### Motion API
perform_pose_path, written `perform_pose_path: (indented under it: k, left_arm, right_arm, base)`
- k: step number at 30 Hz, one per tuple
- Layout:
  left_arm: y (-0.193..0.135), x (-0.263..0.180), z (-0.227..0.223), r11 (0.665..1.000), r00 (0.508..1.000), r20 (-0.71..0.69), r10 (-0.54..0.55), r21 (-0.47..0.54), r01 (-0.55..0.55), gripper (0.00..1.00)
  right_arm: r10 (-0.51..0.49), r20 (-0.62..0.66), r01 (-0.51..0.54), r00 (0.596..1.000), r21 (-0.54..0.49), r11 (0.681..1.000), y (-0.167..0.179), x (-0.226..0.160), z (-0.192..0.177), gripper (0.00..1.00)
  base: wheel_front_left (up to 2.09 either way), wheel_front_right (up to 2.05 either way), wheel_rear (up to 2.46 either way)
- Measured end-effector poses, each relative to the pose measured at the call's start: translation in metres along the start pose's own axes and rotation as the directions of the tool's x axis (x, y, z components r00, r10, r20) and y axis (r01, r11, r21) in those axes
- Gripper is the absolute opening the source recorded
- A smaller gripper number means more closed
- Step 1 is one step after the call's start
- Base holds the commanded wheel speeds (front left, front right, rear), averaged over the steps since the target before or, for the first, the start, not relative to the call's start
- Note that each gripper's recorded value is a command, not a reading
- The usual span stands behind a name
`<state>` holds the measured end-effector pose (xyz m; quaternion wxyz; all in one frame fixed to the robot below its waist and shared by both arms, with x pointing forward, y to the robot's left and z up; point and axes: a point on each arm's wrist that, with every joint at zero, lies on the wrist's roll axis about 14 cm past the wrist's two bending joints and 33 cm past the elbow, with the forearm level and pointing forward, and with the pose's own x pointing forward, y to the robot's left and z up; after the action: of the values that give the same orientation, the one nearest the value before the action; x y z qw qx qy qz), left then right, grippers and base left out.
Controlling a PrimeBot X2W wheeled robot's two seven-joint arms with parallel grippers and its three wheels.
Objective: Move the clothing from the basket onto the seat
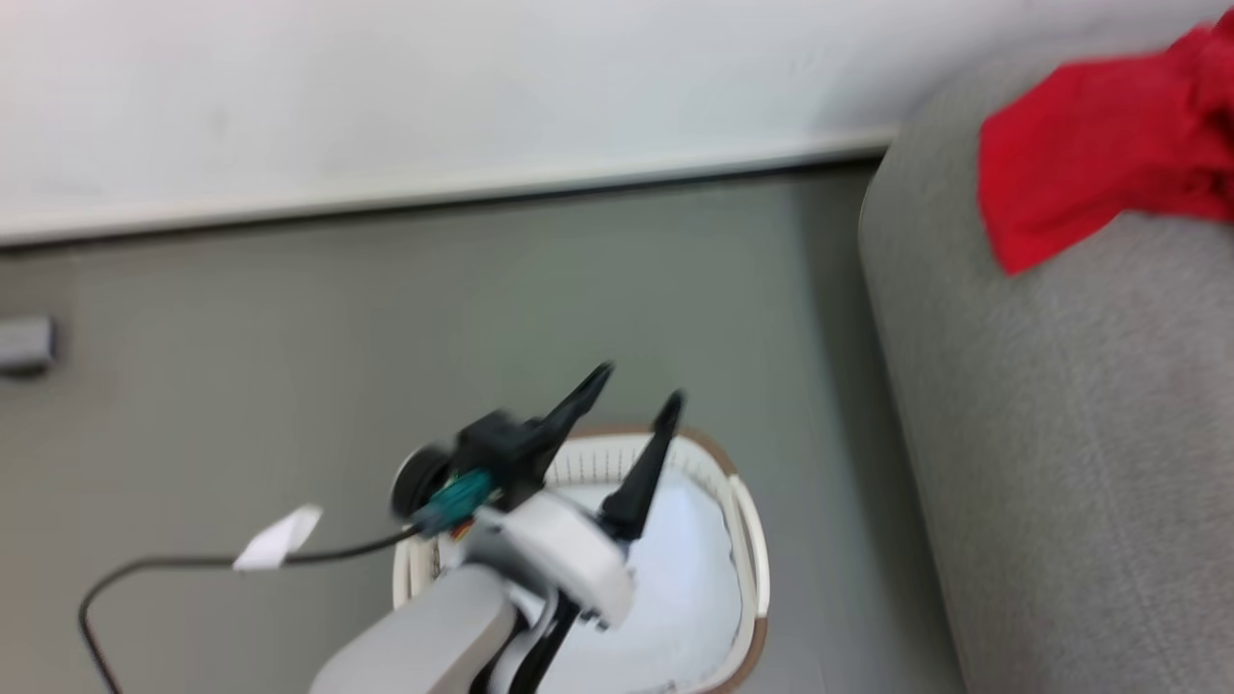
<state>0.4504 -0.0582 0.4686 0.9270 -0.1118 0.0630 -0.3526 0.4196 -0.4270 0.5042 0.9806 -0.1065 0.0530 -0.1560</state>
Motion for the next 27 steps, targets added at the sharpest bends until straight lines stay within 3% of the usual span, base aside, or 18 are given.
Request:
perform_pose_path:
  k: [7,16,27]
  left_arm:
    - [0.013,-0.044,0.031,0.990,0.988,0.072,0.139,-0.026,-0.137,1.00]
    - [0.036,-0.113,0.051,0.954,0.942,0.156,0.296,-0.003,-0.300,1.00]
    - [0.076,-0.180,0.041,0.867,0.859,0.178,0.479,0.054,-0.495,1.00]
  right_arm:
    - [0.065,0.136,-0.076,0.989,0.080,0.994,0.034,-0.054,0.029,1.00]
    - [0.178,0.208,-0.214,0.962,0.164,0.963,0.100,-0.119,0.033,1.00]
    - [0.259,0.229,-0.319,0.938,0.278,0.906,0.164,-0.151,0.033,1.00]
  base:
    - [0.00,0.00,0.00]
    - [0.00,0.00,0.00]
    - [0.00,0.00,0.00]
